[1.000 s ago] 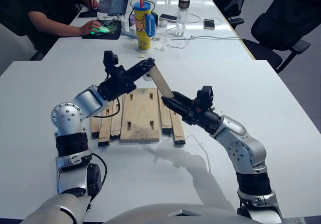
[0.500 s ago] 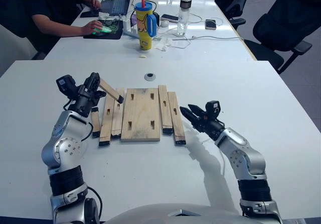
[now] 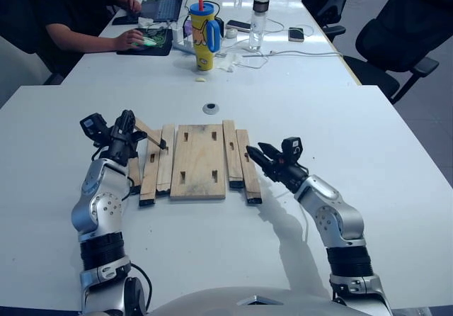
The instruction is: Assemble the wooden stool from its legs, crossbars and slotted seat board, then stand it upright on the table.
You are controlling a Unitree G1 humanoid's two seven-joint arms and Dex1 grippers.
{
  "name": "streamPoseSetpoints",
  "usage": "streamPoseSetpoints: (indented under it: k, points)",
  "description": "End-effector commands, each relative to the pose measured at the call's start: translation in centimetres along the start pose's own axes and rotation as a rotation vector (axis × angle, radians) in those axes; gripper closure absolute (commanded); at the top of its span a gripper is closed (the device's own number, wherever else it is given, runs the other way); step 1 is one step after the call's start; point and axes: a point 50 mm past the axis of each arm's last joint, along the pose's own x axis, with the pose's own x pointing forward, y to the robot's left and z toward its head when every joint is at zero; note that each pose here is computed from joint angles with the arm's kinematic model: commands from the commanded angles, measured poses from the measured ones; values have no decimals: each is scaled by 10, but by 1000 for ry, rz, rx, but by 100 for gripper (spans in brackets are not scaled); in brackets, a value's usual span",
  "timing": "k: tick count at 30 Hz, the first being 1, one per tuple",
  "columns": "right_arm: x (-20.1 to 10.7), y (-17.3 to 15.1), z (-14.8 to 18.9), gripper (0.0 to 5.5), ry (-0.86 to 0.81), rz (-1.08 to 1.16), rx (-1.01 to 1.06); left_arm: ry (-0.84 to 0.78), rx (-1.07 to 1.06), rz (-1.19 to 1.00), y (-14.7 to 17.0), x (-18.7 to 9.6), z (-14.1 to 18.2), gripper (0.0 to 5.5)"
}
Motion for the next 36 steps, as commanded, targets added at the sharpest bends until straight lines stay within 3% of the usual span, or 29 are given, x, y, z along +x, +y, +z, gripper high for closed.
streamPoseSetpoints:
  k: [1, 17, 36]
  points:
    - [2, 1, 2, 305, 3, 10, -19, 24, -6, 11, 1, 0, -6, 504]
    - [3, 4, 1, 305, 9, 15, -31, 51, 80, 88, 9, 4, -14, 504]
    - [3, 12, -10, 305, 83, -5, -107, 290, 469, 130, 7, -15, -63, 504]
